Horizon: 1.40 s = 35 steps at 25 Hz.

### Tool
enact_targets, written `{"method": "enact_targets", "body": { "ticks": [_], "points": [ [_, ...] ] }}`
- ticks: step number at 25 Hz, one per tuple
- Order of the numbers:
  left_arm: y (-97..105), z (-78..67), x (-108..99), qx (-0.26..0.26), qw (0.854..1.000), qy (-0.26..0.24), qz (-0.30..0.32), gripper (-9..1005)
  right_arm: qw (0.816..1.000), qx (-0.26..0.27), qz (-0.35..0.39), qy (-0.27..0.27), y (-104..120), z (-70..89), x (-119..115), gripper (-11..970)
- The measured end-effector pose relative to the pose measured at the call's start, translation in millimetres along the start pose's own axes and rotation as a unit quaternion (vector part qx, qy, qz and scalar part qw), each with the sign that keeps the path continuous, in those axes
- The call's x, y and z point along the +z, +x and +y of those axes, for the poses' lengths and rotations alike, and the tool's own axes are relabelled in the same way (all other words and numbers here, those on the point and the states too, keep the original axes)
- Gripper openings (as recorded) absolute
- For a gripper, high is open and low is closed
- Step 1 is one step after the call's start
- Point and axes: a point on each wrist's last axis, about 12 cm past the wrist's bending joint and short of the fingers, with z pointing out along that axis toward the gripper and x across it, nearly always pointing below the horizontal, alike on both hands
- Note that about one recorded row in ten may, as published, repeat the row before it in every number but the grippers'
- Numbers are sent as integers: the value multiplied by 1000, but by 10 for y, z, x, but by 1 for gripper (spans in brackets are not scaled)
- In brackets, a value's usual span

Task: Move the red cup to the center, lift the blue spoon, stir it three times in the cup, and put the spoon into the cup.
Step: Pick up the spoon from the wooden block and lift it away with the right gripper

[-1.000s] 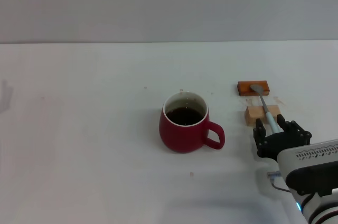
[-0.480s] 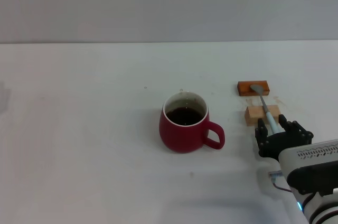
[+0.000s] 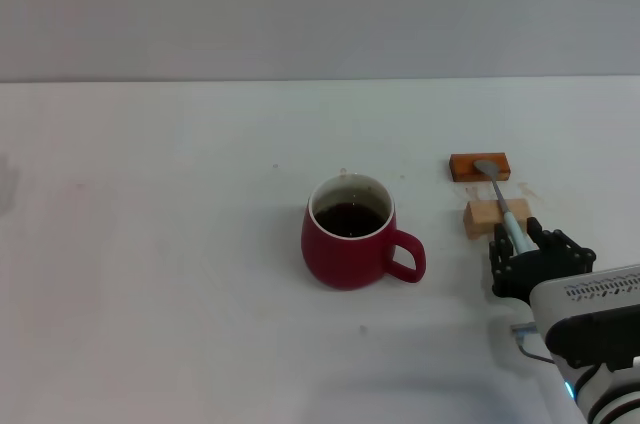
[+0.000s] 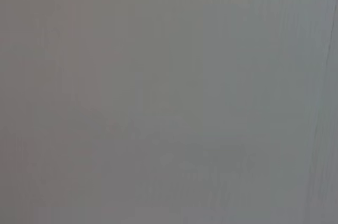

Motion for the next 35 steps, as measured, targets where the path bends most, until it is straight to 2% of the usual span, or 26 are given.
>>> {"method": "enact_targets", "body": {
  "ticks": [17,24,35],
  "points": [
    [-4,26,-28,-7,1000,-3,-3,859,1000,1,0,3,-12,-24,23,333],
    [-7,30,-33,-7,1000,-3,-5,859,1000,-1,4,0,8,-27,17,263],
    [-15,40,-53,-11,1000,-3,-10,859,1000,-3,12,-8,30,-20,14,267]
  ]
}}
